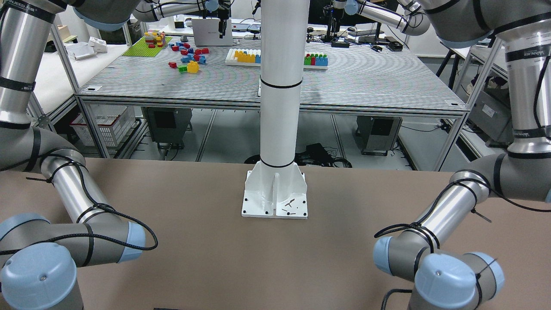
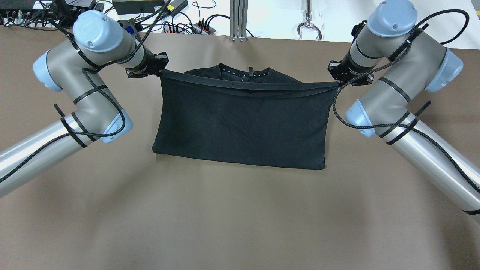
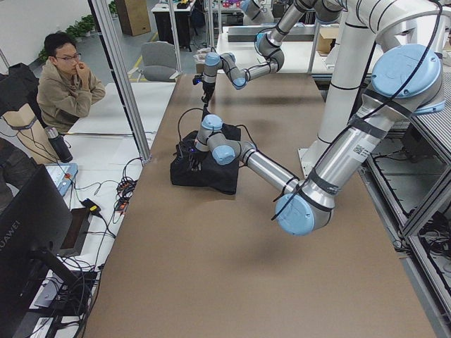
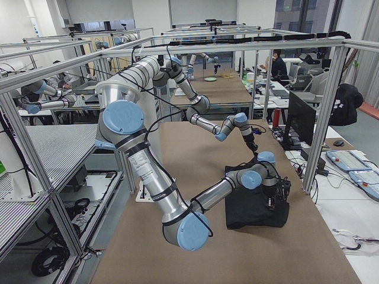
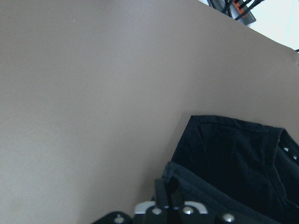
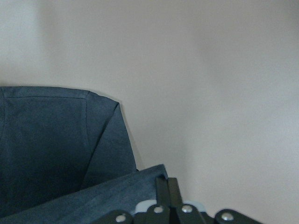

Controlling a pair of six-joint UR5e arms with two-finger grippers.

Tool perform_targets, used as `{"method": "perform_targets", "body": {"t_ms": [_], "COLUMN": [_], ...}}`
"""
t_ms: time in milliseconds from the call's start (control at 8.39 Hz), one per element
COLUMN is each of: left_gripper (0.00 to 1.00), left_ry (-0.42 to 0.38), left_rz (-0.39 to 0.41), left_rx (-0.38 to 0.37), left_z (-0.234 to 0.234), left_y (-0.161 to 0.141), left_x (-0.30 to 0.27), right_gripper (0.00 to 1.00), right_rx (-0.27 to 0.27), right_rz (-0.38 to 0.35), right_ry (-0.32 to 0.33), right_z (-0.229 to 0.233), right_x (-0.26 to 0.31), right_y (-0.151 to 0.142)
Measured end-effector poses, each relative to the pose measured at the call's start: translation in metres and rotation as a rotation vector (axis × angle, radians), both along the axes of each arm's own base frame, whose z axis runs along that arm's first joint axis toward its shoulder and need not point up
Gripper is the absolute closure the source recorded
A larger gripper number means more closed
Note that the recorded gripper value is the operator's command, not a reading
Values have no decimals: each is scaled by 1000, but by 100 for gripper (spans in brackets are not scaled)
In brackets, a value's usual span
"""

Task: Fold clothes
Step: 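Lift the hem and fold it up over the collar with both grippers, then release the hem and move the right gripper to the folded bottom corner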

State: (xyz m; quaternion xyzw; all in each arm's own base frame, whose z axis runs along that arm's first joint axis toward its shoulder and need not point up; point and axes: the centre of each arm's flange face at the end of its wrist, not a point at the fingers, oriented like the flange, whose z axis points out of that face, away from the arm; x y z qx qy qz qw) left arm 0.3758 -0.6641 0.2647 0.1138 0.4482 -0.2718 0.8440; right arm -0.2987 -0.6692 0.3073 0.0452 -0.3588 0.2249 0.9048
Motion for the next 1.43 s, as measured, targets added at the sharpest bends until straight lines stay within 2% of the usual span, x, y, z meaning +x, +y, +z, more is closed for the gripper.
{"method": "perform_targets", "body": {"t_ms": [238, 358, 477, 596, 715, 835, 954, 1192, 1431], "left_gripper": [100, 100, 98, 91, 85, 46, 34, 25, 25], "left_ry": [-2, -5, -7, -9, -10, -11, -12, -15, -9], "left_rz": [-4, -5, -7, -11, -18, -25, -31, -39, -52], "left_rx": [9, 11, 12, 11, 10, 8, 6, 3, -4], "left_z": [21, 30, 34, 37, 38, 39, 40, 43, 43], "left_y": [-25, -32, -36, -40, -43, -47, -49, -51, -55], "left_x": [18, 22, 23, 22, 17, 12, 8, 3, -4], "right_gripper": [100, 96, 87, 62, 44, 38, 35, 33, 31], "right_rx": [8, 15, 29, 48, 57, 53, 38, 32, 25], "right_rz": [2, 3, 10, 28, 46, 69, 102, 137, 177], "right_ry": [-4, -7, -2, 15, 26, 25, 16, 5, -44], "right_z": [12, 18, 23, 21, 14, 3, -9, -8, -5], "right_x": [-13, -18, -22, -27, -33, -40, -46, -56, -59], "right_y": [-19, -27, -33, -40, -49, -59, -69, -71, -49]}}
